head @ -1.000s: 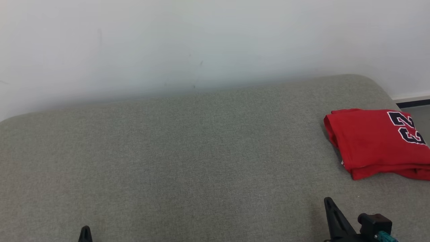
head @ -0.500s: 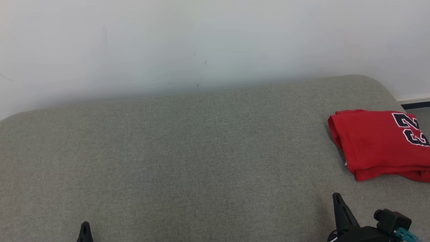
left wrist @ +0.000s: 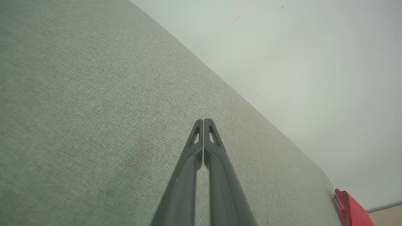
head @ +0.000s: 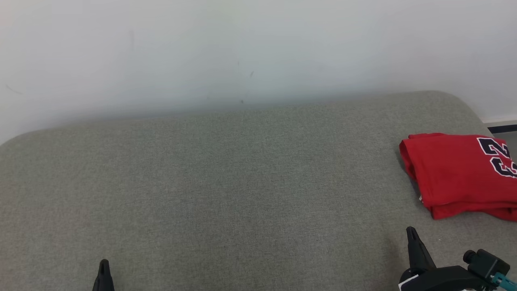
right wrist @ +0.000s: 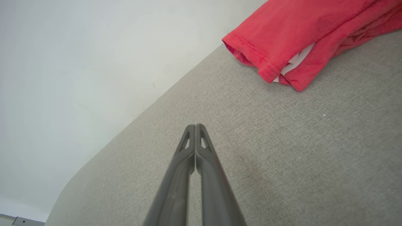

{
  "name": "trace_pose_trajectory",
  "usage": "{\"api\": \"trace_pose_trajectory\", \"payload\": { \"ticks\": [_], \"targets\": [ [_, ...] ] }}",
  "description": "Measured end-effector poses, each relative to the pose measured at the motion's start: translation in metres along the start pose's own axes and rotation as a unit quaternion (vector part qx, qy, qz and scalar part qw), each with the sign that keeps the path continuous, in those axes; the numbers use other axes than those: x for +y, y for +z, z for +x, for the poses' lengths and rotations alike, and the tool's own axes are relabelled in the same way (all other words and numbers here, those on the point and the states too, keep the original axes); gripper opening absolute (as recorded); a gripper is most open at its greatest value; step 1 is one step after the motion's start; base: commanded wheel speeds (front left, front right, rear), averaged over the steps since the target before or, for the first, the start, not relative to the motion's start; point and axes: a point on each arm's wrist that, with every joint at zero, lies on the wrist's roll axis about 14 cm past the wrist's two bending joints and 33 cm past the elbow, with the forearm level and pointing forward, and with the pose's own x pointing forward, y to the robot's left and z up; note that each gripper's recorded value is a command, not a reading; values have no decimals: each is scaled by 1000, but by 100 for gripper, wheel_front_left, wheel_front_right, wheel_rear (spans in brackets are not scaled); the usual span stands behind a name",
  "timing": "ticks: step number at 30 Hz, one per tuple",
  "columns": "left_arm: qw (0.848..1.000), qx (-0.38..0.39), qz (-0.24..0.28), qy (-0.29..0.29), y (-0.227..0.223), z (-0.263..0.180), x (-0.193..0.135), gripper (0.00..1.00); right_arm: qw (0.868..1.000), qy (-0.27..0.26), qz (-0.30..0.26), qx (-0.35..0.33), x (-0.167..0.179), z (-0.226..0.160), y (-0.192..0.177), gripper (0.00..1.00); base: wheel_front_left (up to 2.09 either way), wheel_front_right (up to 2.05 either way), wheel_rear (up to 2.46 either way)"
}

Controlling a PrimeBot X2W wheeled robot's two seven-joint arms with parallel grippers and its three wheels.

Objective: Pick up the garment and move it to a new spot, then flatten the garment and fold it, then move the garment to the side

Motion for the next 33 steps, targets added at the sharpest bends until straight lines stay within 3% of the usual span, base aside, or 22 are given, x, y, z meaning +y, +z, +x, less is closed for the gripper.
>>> {"api": "trace_pose_trajectory", "payload": {
  "ticks": [13, 33],
  "targets": [
    [997, 3, -76, 1, 3, 4, -2, 0, 997, 1, 80, -3, 4, 5, 5, 0, 0, 0, 0],
    [983, 6, -182, -7, 9, 9, -7, 0, 980, 12, 196, -6, 13, 12, 12, 0, 0, 0, 0]
  ]
}}
